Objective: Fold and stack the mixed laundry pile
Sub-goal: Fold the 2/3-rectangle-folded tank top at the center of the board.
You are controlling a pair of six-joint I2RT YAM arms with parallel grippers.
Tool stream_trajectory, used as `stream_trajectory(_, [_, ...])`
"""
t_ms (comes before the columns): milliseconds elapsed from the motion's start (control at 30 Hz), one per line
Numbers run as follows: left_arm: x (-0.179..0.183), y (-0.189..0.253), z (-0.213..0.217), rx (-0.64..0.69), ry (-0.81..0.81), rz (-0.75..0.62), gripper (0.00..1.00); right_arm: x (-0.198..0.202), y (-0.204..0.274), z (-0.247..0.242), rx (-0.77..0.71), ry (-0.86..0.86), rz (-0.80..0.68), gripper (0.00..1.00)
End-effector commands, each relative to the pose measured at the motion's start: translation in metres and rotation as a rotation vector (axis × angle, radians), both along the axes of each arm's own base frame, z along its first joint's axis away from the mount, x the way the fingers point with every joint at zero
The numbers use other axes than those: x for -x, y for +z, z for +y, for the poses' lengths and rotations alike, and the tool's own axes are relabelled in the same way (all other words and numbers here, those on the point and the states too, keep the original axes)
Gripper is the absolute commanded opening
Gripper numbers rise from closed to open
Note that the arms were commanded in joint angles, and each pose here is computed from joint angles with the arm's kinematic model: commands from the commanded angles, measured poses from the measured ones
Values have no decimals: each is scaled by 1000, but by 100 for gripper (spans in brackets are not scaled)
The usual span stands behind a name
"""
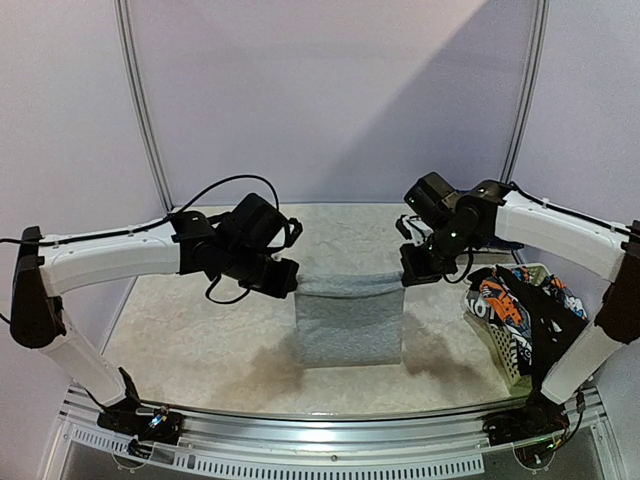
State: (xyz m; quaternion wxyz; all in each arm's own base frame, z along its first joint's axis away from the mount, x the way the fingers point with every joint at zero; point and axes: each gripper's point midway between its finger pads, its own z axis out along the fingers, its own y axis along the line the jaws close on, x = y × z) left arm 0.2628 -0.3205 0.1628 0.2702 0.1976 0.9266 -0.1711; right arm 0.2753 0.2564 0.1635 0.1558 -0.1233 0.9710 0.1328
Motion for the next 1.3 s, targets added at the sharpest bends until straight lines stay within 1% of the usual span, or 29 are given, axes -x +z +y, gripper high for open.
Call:
stream_trajectory(0, [-25, -10, -1, -23, 14, 16, 0, -22, -11, 8, -7, 27, 24, 0])
stream_trajectory(100, [-40, -21, 1, -52, 41, 25, 0, -36, -19, 12, -15, 28, 41, 0])
stream_trajectory(333, [-72, -48, 2, -65, 76, 61, 0, -68, -45, 13, -20, 11, 88, 0])
stream_trajectory(467, [-93, -64, -1, -57, 84, 79, 0, -87, -63, 13, -28, -3, 111, 3])
stream_trajectory(500, [-98, -68, -1, -59, 88, 83, 0, -92, -68, 13, -32, -9, 118, 4])
stream_trajectory(567, [-109, -78, 0, -68, 105, 90, 3, -100, -77, 13, -36, -21, 129, 7])
stream_trajectory(600, [-115, -83, 1, -70, 113, 94, 5, -105, -80, 13, -38, -28, 129, 11])
stream_trajectory(633, [-120, -87, 2, -73, 124, 99, 7, -110, -85, 12, -39, -36, 132, 17])
stream_trajectory(667, [-126, -92, 3, -80, 132, 101, 11, -115, -90, 12, -41, -44, 137, 26])
stream_trajectory(733, [-136, -100, 8, -97, 164, 105, 23, -128, -92, 15, -68, -51, 124, 44])
stream_trajectory(800, [-145, -101, 15, -109, 201, 87, 41, -145, -89, 18, -108, -57, 98, 58])
stream_trajectory(833, [-149, -99, 19, -115, 219, 66, 53, -152, -87, 18, -124, -65, 86, 64])
stream_trajectory(867, [-154, -96, 23, -132, 236, 37, 67, -157, -84, 18, -133, -73, 74, 68])
stream_trajectory(900, [-157, -89, 27, -150, 241, 0, 77, -160, -81, 16, -132, -82, 65, 70])
stream_trajectory(967, [-155, -76, 35, -218, 236, -77, 88, -160, -79, 14, -126, -89, 40, 75])
stream_trajectory(1033, [-147, -60, 42, -276, 229, -160, 97, -157, -69, 9, -137, -88, -18, 80])
stream_trajectory(1067, [-141, -52, 44, -300, 225, -203, 99, -154, -64, 6, -135, -84, -60, 83])
stream_trajectory(1200, [-106, -29, 39, -365, 148, -372, 100, -132, -39, -5, -108, -35, -240, 96])
stream_trajectory(1233, [-94, -25, 35, -384, 107, -415, 99, -122, -28, -7, -98, -6, -296, 98])
stream_trajectory(1267, [-83, -23, 32, -409, 63, -454, 98, -113, -28, -6, -81, 20, -322, 99])
